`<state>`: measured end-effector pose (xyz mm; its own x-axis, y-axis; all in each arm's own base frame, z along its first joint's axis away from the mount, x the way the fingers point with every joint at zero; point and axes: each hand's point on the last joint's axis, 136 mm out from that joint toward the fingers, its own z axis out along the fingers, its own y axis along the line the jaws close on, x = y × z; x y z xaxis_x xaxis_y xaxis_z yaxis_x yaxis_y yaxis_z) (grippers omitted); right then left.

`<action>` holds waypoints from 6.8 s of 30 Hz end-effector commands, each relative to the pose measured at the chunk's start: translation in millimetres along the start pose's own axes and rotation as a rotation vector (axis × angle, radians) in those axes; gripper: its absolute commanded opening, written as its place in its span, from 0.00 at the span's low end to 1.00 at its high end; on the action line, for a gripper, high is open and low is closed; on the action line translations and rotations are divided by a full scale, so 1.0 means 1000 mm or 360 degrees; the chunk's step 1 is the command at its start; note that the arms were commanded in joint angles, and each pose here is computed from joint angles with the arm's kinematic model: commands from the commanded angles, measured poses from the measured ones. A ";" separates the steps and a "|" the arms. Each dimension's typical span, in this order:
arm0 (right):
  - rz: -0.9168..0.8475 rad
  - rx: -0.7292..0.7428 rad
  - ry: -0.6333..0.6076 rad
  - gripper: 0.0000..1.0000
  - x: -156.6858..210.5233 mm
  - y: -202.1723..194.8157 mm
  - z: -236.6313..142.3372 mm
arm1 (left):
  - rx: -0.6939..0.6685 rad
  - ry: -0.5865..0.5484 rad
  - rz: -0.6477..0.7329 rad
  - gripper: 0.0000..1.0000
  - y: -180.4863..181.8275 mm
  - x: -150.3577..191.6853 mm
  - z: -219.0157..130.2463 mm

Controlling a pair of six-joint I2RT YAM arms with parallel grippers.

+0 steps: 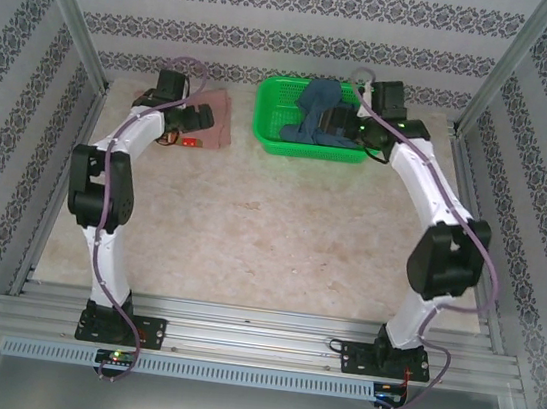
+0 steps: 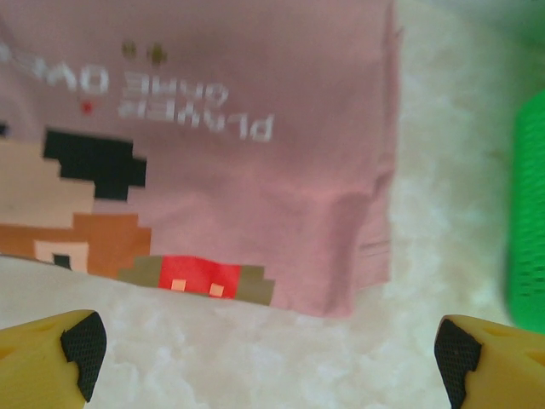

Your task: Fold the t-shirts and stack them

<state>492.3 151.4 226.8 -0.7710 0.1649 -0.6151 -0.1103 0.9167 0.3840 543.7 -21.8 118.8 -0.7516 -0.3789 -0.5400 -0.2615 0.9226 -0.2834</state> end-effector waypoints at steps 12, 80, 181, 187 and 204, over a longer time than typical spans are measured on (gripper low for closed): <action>0.0142 0.0182 0.0148 0.95 -0.003 0.012 0.126 | -0.0162 -0.0028 -0.0393 1.00 0.091 -0.025 0.059; 0.0040 -0.1297 -0.0288 0.00 -0.029 0.290 -0.276 | 0.0380 -0.0772 -0.0333 1.00 0.027 -0.119 -0.303; -0.0408 0.1184 0.0656 0.03 0.058 -0.226 0.015 | 0.0155 0.0581 0.0027 0.99 -0.019 0.269 -0.110; -0.0389 0.1125 0.0550 0.47 0.029 -0.212 0.014 | 0.0201 0.0627 0.0051 1.00 -0.024 0.277 -0.122; 0.0321 -0.0362 0.0398 0.93 0.184 0.015 -0.078 | 0.0214 0.0895 0.0608 0.92 -0.081 0.310 -0.191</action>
<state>334.4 140.1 195.7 -0.8486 0.1018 -0.5191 -0.1642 0.8821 0.4415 248.4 -203.4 144.6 -0.9634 0.0132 -0.2676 0.1142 0.9237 -0.3656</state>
